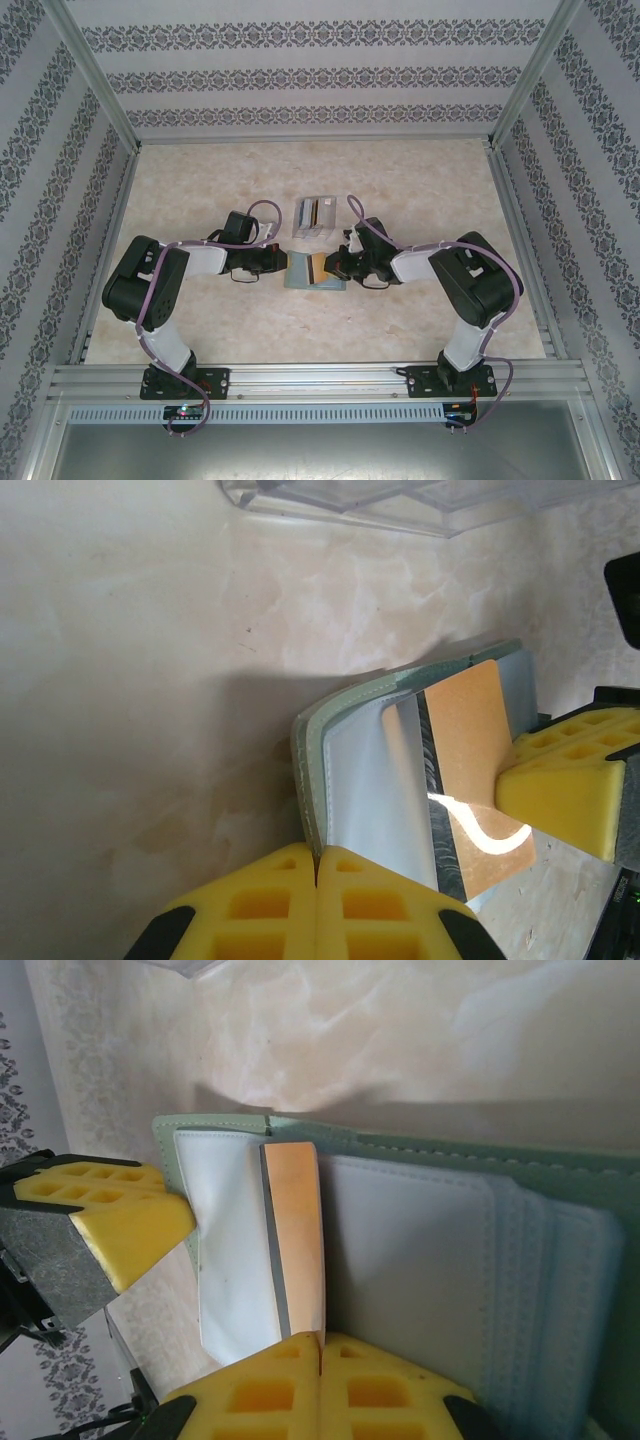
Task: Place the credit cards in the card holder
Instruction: Insert the credit card into the card slot, then flip over the card slot in the card holder, then pick up the credit card from the storage box.
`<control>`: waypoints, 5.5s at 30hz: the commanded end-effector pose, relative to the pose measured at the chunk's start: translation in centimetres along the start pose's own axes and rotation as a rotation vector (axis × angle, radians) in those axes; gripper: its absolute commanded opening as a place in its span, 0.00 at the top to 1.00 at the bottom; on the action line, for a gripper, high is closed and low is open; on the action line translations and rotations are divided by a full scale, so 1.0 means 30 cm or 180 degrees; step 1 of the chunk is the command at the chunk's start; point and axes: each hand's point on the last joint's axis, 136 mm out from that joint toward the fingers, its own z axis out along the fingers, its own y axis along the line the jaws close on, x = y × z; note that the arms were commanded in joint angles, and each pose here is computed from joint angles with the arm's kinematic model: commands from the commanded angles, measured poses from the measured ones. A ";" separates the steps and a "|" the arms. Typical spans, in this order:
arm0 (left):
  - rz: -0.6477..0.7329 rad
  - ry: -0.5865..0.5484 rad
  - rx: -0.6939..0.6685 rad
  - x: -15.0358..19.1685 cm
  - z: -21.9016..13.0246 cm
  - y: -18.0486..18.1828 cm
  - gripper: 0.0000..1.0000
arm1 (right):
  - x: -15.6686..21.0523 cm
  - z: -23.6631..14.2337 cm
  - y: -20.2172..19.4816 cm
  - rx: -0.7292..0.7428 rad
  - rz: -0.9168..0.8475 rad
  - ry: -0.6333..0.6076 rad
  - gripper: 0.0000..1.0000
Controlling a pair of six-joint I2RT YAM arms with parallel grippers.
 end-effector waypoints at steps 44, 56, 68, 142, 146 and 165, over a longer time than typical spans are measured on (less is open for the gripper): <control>-0.0070 0.0058 -0.0010 -0.004 0.018 0.009 1.00 | 0.063 0.110 0.018 0.0828 -0.0544 0.0115 0.88; -0.0073 0.0059 -0.0023 -0.005 0.017 0.011 1.00 | 0.068 0.065 0.069 0.0897 -0.0794 0.0138 0.83; -0.0083 0.0067 -0.0047 -0.003 0.018 0.017 1.00 | 0.063 -0.069 -0.011 0.1384 -0.0807 -0.0134 0.61; -0.0259 -0.0320 -0.0042 -0.051 -0.064 0.050 0.52 | -0.377 -0.168 0.226 0.1148 -0.1192 -0.0839 0.50; -0.0236 -0.0328 -0.0088 -0.053 -0.068 0.055 0.52 | -0.418 -0.109 0.248 0.1045 -0.1096 -0.0796 0.50; -0.0156 -0.0418 -0.0155 -0.055 -0.096 0.050 0.51 | -0.452 0.041 0.248 0.1108 -0.0862 -0.0565 0.49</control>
